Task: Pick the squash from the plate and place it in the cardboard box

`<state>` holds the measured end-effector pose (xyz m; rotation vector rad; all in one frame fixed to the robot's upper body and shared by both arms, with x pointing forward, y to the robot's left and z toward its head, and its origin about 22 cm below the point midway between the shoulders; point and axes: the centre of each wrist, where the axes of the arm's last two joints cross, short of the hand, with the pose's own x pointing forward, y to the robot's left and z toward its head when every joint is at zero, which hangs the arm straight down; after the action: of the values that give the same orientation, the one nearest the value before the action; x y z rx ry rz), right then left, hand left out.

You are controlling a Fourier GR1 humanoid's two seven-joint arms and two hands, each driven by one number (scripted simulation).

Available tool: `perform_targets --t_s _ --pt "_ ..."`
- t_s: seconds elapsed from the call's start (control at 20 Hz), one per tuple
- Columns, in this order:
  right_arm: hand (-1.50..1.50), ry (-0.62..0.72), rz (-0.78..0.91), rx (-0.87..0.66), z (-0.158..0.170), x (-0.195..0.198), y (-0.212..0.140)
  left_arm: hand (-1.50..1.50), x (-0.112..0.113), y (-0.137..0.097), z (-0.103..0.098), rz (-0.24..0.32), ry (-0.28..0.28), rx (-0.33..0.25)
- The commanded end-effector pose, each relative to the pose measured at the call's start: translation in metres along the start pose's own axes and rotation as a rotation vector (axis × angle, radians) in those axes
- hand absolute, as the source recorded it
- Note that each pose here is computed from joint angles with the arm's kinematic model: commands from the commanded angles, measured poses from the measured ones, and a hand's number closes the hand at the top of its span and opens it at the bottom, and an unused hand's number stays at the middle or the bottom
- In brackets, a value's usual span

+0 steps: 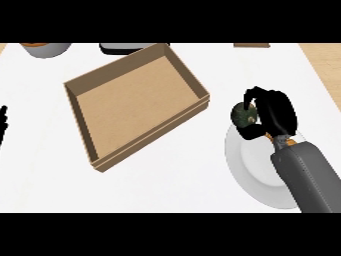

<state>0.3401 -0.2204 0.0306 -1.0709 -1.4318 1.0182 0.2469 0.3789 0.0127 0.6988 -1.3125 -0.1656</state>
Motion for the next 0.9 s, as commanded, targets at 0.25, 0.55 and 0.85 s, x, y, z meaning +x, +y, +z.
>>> perform_targets --t_s 0.25,0.55,0.85 --pt "1.5 -0.043 -0.028 -0.204 0.033 0.128 -0.072 0.0 0.015 -0.012 -0.009 -0.003 -0.04 -0.033" --pt "1.5 -0.059 -0.213 -0.175 0.008 0.184 -0.107 0.0 0.005 -0.022 0.005 0.012 -0.059 -0.044" --pt "1.5 -0.017 -0.294 -0.191 -0.034 0.225 -0.126 0.0 0.018 -0.026 -0.007 0.005 -0.069 -0.056"
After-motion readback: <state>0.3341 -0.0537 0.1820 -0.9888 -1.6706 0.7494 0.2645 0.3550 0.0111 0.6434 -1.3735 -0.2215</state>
